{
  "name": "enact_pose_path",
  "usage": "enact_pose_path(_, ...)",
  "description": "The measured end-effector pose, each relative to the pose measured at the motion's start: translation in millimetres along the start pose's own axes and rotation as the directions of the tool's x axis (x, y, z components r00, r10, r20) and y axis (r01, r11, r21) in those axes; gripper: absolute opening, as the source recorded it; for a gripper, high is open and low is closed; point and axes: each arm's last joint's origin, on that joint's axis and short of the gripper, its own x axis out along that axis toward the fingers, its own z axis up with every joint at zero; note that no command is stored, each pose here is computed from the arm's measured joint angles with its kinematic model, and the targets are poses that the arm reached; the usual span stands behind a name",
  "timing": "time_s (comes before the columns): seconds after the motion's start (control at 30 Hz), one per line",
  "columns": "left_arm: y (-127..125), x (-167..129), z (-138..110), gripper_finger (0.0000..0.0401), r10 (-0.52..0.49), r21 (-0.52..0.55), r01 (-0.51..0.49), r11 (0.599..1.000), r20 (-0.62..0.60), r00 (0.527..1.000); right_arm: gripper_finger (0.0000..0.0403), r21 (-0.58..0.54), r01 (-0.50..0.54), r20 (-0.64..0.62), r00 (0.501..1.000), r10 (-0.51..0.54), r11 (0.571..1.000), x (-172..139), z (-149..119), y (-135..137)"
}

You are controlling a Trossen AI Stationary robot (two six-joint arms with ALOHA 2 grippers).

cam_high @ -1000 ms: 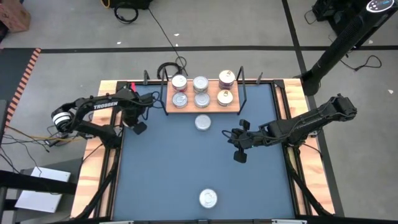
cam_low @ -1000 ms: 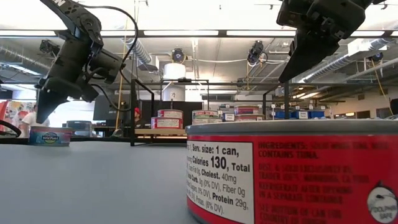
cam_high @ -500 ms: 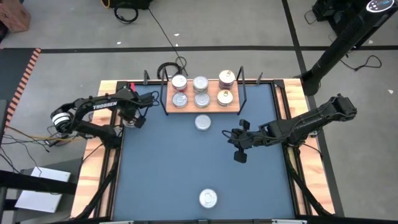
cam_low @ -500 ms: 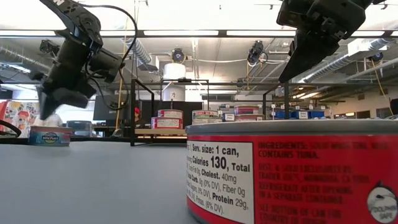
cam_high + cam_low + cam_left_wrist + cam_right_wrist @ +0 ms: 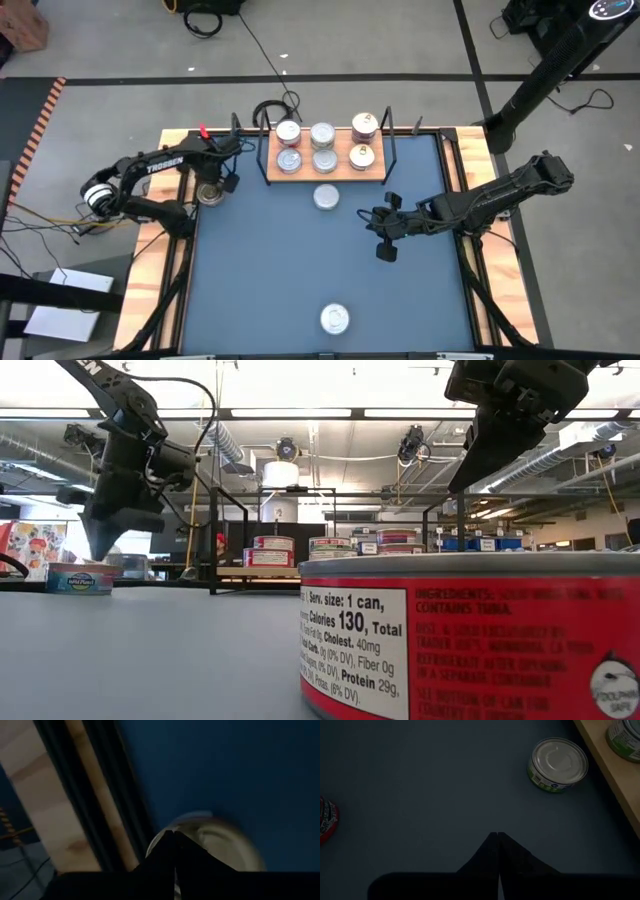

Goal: Stack canned seafood by type on shelf
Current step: Stack the blue tuna can on top of the blue tuna can on the shelf

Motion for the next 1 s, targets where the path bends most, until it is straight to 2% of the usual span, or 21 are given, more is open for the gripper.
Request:
enact_pose_path(0.1, 3.7, -1.6, 3.4, 0.0006, -0.023, 0.001, 0.023, 1.000, 0.041, 0.999, 0.0009, -0.002, 0.000, 0.000, 1.000, 0.000, 1.000, 0.0, 0.0, 0.0)
enact_pose_path(0.27, 12.1, -10.9, -0.7, 0.0006, -0.045, 0.112, 0.034, 0.993, 0.094, 0.995, 0.0009, -0.012, 0.000, -0.001, 1.000, 0.000, 1.000, 0.0, -0.1, 0.0)
enact_pose_path(0.47, 29.0, -38.9, -16.6, 0.0006, -0.094, 0.136, 0.064, 0.989, 0.227, 0.969, 0.0009, -0.011, 0.000, -0.001, 1.000, 0.000, 1.000, 0.0, -0.1, 0.1)
enact_pose_path(0.57, 35.7, -50.1, -27.9, 0.0006, -0.166, 0.238, 0.101, 0.966, 0.274, 0.947, 0.0009, -0.011, 0.000, 0.000, 1.000, 0.000, 1.000, -0.1, 0.0, 0.0)
enact_pose_path(0.67, 39.2, -55.0, -39.8, 0.0006, -0.263, 0.374, 0.159, 0.914, 0.247, 0.933, 0.0009, -0.011, 0.000, 0.000, 1.000, 0.000, 1.000, 0.0, -0.1, 0.0)
enact_pose_path(0.83, 38.4, -55.8, -43.7, 0.0006, -0.337, 0.498, 0.198, 0.844, 0.206, 0.919, 0.0009, -0.007, 0.000, 0.000, 1.000, 0.000, 1.000, 0.0, 0.0, 0.0)
enact_pose_path(0.9, 36.2, -54.3, -43.2, 0.0006, -0.357, 0.596, 0.192, 0.780, 0.170, 0.919, 0.0009, -0.007, 0.000, 0.000, 1.000, 0.000, 1.000, 0.0, 0.0, 0.1)
enact_pose_path(1.0, 32.2, -48.7, -44.4, 0.0006, -0.322, 0.738, 0.143, 0.660, 0.105, 0.941, 0.0009, -0.007, 0.000, 0.000, 1.000, 0.000, 1.000, 0.0, 0.0, 0.1)
